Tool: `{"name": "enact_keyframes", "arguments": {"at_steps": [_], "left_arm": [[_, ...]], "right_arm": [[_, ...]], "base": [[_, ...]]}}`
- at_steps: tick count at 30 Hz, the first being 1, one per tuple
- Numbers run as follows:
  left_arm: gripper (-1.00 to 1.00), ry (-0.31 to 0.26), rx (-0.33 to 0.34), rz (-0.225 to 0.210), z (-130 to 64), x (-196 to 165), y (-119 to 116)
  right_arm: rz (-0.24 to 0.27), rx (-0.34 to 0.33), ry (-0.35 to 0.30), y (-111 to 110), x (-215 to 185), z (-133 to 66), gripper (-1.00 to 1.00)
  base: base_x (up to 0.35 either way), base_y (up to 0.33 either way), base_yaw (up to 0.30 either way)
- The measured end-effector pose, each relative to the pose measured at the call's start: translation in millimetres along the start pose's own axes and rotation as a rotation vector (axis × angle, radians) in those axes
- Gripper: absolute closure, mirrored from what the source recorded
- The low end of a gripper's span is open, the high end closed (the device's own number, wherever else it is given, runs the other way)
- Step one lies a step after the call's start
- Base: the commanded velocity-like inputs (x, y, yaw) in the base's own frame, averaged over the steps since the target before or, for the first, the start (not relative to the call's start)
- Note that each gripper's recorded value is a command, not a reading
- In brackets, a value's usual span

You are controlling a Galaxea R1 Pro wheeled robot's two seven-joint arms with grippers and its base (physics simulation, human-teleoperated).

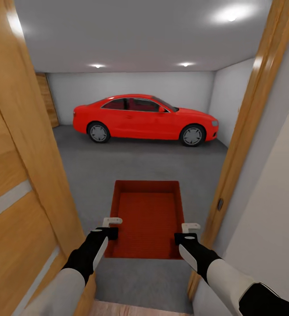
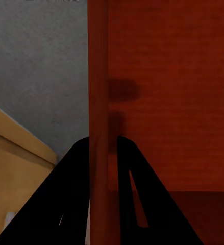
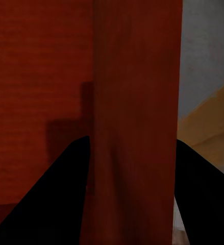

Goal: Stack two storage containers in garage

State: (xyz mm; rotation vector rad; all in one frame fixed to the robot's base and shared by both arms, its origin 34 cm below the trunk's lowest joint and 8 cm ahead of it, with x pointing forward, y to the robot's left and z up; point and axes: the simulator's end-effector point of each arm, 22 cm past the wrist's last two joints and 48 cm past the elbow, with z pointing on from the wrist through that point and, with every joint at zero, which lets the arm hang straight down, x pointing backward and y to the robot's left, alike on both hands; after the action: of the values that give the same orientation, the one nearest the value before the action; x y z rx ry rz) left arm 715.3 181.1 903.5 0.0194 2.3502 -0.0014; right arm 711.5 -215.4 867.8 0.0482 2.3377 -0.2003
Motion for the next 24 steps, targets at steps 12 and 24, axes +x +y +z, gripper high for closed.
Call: {"name": "enact_keyframes", "arguments": {"at_steps": [12,24], "left_arm": [[1.0,0.0,0.0,0.0,0.1,0.0,0.0],[1.0,0.0,0.0,0.0,0.2,-0.1,0.1]], "right_arm": [[-0.001,0.0,0.0,0.1,-0.1,0.1,1.0],[0.0,0.0,0.0,0.1,-0.1,0.1,1.0]], "base": [[0.163,0.2,-0.001],[0.087,0.076,-0.113]]}}
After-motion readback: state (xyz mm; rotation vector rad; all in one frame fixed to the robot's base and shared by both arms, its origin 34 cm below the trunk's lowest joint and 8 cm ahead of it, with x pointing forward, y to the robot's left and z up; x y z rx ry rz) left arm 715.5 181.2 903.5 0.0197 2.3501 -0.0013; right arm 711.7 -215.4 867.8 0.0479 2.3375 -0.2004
